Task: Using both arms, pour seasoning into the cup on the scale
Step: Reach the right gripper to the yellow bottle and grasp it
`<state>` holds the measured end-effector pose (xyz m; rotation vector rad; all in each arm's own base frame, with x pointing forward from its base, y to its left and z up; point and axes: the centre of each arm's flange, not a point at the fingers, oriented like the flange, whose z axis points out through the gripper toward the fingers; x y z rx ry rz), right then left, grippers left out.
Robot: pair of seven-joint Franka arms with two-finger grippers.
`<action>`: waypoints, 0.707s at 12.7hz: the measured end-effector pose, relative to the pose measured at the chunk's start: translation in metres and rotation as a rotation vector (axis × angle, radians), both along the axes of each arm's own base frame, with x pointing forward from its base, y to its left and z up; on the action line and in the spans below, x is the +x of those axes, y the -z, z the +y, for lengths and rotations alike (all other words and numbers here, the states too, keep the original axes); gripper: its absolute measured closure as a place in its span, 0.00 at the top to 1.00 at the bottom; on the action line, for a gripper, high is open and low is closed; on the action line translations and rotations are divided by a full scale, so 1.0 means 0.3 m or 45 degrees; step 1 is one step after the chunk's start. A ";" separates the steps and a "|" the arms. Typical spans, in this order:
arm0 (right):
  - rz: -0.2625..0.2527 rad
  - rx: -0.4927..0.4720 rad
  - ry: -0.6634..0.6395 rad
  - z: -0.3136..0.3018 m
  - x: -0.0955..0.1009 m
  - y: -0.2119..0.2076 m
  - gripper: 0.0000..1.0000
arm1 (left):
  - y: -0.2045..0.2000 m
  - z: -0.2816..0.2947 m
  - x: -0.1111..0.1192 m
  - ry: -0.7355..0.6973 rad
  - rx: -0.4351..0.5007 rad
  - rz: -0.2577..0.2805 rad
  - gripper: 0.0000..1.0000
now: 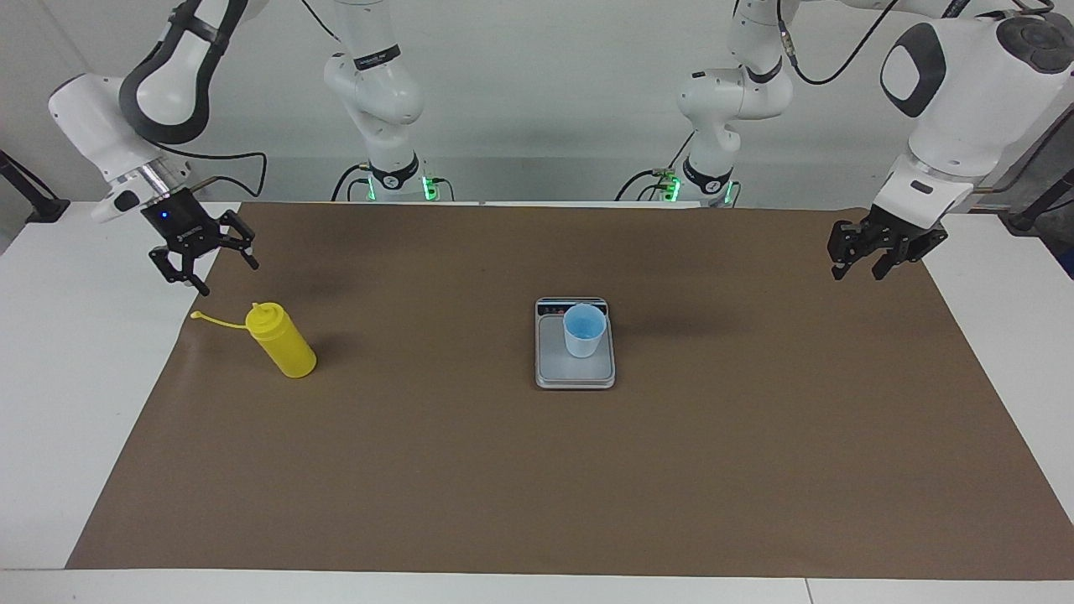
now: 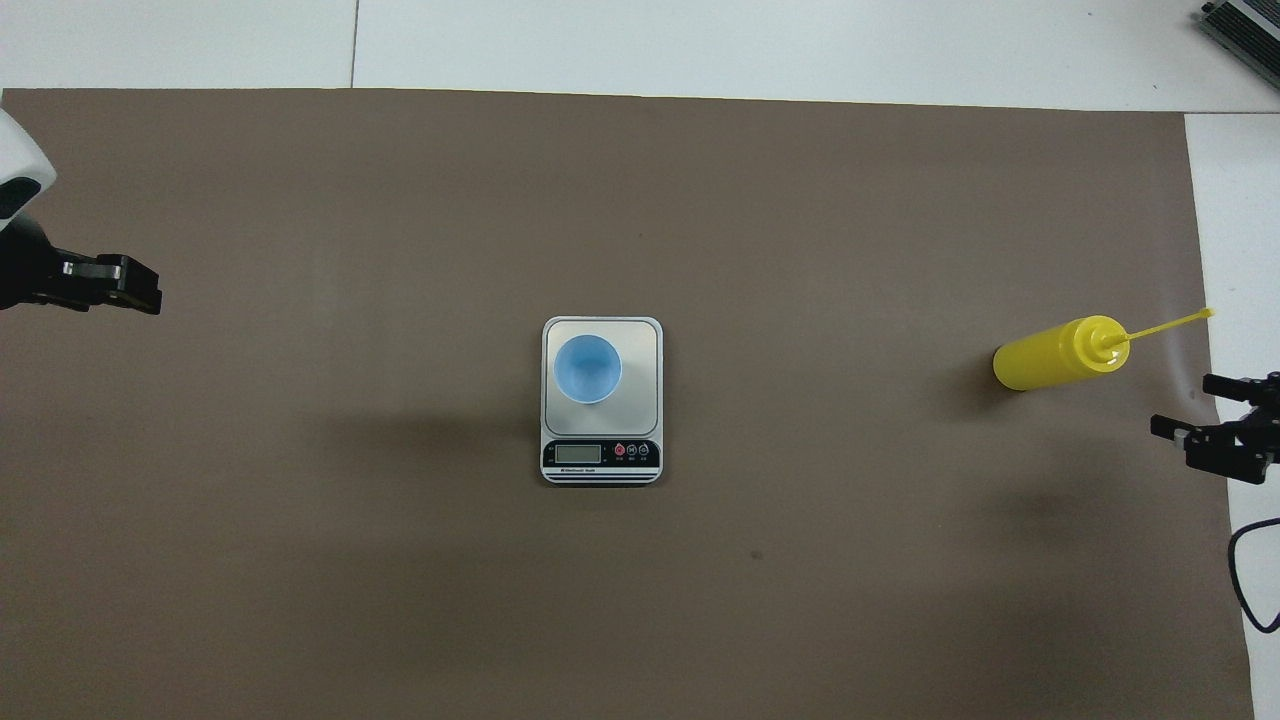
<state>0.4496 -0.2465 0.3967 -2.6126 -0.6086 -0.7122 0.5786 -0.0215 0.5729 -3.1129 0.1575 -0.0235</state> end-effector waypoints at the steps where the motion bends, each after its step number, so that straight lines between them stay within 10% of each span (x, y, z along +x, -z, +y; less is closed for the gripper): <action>1: -0.033 0.027 -0.017 -0.014 0.002 0.042 1.00 | 0.039 0.007 -0.003 0.002 0.000 0.006 0.63; 9: -0.286 0.146 -0.132 0.002 0.044 0.248 1.00 | 0.145 0.054 -0.063 -0.013 -0.001 -0.038 0.72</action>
